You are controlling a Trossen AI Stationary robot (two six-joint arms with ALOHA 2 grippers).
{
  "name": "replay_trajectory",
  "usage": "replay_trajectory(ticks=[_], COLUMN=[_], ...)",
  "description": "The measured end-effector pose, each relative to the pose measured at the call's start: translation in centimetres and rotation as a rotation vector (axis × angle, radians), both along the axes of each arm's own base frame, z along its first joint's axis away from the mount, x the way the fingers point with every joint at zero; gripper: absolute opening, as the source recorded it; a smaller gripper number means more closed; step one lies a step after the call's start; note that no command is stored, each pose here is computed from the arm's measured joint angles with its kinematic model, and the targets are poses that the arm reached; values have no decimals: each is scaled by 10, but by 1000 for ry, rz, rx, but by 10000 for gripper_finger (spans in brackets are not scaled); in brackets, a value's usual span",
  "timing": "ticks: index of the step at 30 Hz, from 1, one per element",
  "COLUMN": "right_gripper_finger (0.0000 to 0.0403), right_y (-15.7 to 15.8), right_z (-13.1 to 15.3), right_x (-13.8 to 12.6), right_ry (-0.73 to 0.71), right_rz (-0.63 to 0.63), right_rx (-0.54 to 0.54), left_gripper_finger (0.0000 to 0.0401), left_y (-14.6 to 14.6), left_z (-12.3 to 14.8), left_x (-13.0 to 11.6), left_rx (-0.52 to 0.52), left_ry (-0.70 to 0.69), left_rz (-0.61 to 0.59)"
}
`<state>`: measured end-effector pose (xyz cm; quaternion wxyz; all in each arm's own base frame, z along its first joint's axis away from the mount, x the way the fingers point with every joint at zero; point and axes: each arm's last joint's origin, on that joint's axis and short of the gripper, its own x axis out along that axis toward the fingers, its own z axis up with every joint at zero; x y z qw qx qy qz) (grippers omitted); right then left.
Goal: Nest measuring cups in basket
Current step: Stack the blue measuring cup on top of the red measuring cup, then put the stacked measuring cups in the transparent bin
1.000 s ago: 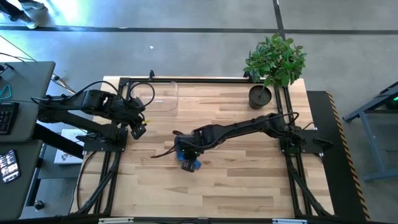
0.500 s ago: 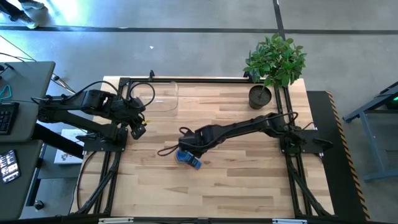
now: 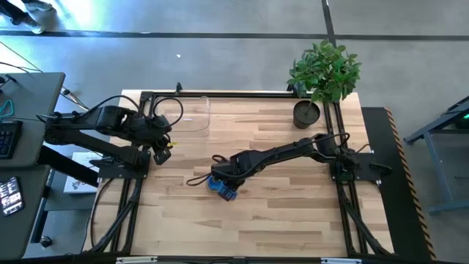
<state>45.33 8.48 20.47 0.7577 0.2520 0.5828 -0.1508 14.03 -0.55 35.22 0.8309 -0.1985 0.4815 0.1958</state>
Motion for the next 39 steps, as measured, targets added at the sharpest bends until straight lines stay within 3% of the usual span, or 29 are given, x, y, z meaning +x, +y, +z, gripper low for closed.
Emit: replay_trajectory(ticks=[3,15,27,39], right_gripper_finger=[78,78,78,78], right_y=[1,-4,-6,-18], right_z=[0,0,29,85], right_x=[1,-3,-2,-21], right_ry=[-8,49,31,87], right_rz=[11,-123,-141,-202], right_rx=[38,20,-19,-248], left_gripper_finger=[85,85,85,85], left_y=[0,0,0,0], left_z=[0,0,0,0], left_x=[0,0,0,0], left_rx=[2,29,73,99], left_ry=[0,8,21,28], left_rz=[0,-49,-133,-183])
